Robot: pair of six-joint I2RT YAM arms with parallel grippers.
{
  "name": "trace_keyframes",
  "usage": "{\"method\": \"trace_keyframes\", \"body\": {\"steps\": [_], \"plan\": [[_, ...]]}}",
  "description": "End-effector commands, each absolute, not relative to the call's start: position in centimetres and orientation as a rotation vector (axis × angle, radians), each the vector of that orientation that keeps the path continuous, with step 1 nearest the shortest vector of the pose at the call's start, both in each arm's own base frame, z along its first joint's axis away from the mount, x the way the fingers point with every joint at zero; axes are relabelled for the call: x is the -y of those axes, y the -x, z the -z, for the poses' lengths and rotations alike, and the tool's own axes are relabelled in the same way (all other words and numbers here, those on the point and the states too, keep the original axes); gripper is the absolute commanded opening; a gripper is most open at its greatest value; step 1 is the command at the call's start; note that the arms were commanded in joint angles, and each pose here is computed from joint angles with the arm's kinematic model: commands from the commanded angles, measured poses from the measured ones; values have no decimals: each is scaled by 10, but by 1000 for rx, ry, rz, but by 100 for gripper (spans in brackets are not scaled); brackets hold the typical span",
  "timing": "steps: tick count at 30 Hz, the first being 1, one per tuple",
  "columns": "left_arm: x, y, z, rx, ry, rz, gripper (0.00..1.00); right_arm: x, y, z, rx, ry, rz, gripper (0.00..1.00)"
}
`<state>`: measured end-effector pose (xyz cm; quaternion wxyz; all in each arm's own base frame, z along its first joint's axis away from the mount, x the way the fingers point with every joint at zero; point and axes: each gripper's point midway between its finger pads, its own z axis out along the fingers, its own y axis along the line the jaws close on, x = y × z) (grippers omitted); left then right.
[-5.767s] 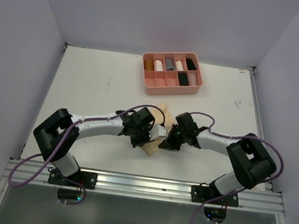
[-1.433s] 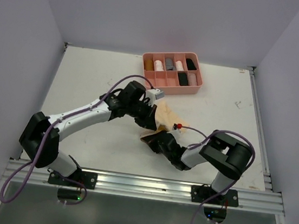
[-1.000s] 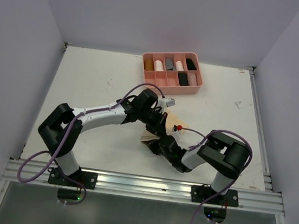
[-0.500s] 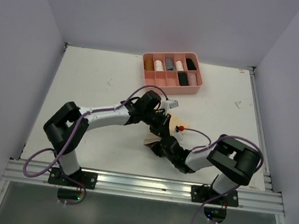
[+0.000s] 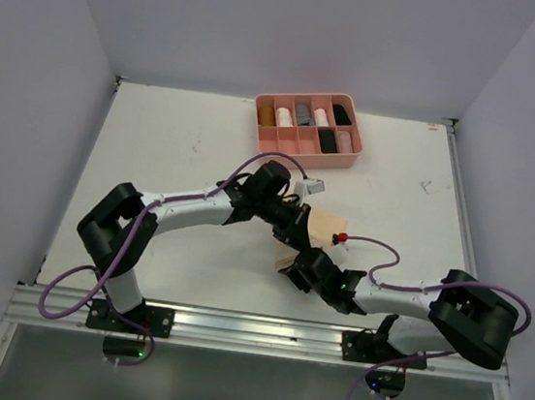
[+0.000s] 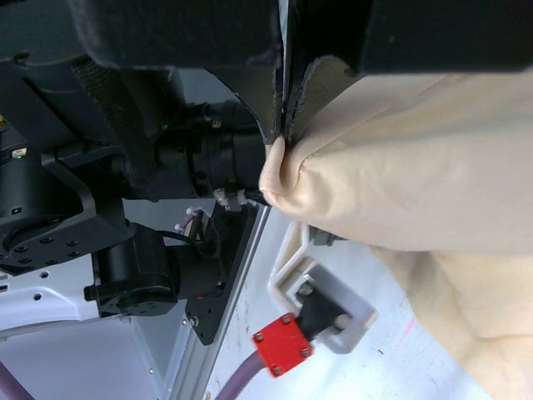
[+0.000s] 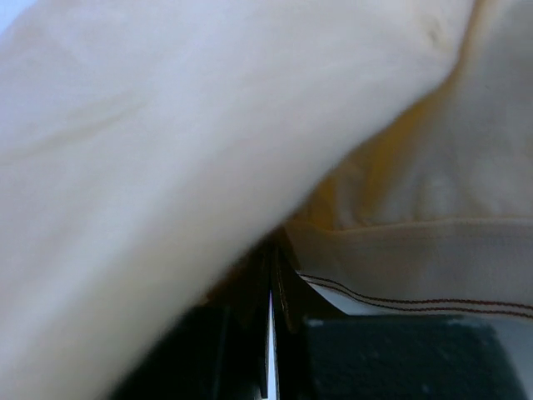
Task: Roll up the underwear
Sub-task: Fold the underwear
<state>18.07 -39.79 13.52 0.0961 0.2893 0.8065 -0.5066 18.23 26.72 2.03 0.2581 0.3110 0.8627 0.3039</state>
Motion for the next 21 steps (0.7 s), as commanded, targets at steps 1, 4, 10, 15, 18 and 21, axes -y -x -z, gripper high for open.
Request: {"method": "trace_keyframes", "body": {"steps": [1,4,10,15,18,21], "plan": [[385,-195,-116,-2475,-778,1377,0,-248,-195,-35,-2197,-934,-810,0],[385,-195,-116,-2473,-781,1382,0,-237,-196,-41,-2181,-916,-765,0],[387,-195,-117,-2469,-782,1391,0,-221,-187,-43,-2210,-886,-702,0],[390,-197,-123,-2452,-785,1400,0,-194,-184,-55,-2174,-884,-628,0],[391,-197,-126,-2443,-790,1406,0,-164,-181,-67,-2112,-918,-579,0],[394,-198,-132,-2418,-804,1410,0,-135,-174,-70,-2063,-971,-547,0]]}}
